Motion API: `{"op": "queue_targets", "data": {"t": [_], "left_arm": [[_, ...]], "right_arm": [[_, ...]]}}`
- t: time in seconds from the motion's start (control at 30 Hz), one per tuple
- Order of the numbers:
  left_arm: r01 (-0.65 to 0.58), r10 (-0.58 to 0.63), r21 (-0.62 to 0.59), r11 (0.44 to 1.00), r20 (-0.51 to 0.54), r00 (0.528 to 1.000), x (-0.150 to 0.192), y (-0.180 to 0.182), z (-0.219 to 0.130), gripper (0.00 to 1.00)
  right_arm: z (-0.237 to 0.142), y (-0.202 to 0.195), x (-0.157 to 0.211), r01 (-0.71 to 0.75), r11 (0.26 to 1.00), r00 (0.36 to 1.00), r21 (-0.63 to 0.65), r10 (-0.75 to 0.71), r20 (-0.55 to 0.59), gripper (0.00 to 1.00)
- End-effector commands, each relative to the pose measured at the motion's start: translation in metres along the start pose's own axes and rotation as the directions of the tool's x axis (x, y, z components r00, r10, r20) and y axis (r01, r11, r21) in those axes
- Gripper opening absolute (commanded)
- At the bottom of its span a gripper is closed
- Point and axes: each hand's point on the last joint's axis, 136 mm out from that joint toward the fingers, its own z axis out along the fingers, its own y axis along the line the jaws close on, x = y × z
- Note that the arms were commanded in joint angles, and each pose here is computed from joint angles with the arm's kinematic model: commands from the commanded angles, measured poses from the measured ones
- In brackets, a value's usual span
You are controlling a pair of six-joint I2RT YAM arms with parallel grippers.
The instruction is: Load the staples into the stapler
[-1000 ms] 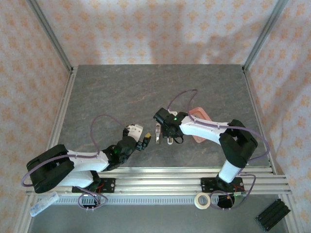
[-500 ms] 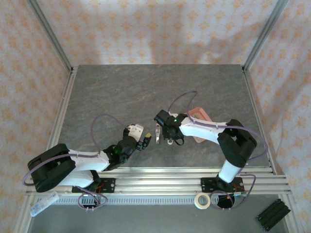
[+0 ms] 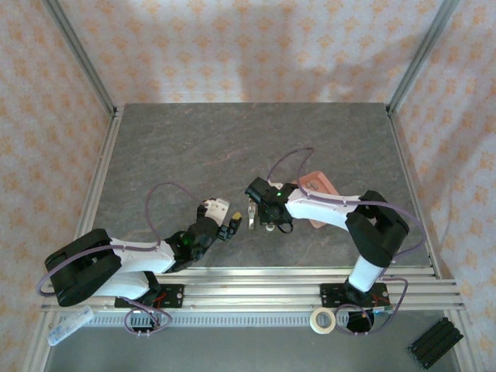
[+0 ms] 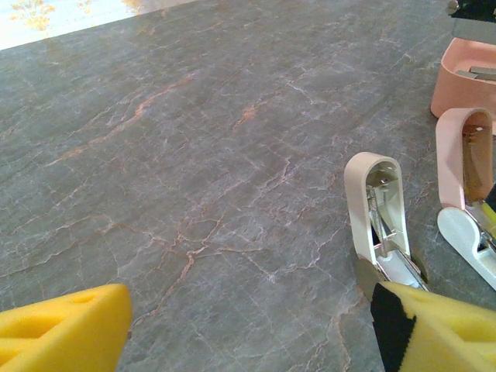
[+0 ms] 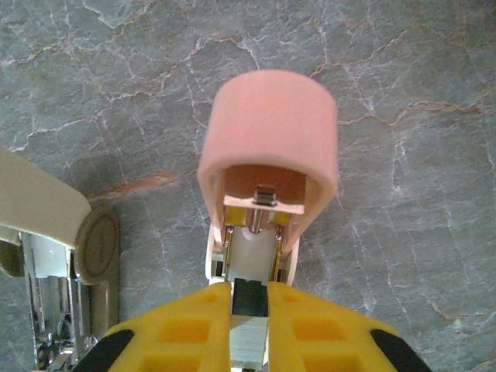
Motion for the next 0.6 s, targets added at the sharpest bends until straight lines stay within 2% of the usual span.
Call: {"op": "queue_targets", "data": {"t": [0.0, 0.23, 0.57], "left_arm": [[0.014, -0.014, -0.009, 1.000, 0.047, 0.999, -0.018, 0.000, 0.003, 0.82], [0.015, -0.015, -0.005, 1.000, 0.049, 0.999, -0.018, 0.000, 0.003, 0.82], [0.012, -0.012, -0.007, 1.000, 0.048, 0.999, -0.018, 0.000, 0.002, 0.82]], "right_arm": [[-0.011, -0.004, -0.006, -0.022, 1.000, 0.999, 0.010, 0.021, 0.048, 0.16], [-0.028, -0.001, -0.019, -0.046, 0.999, 0.994, -0.019, 0.048, 0.101, 0.16], [-0.011, -0.001, -0.010, -0.046, 0.999, 0.997, -0.003, 0.046, 0.059, 0.16]]}}
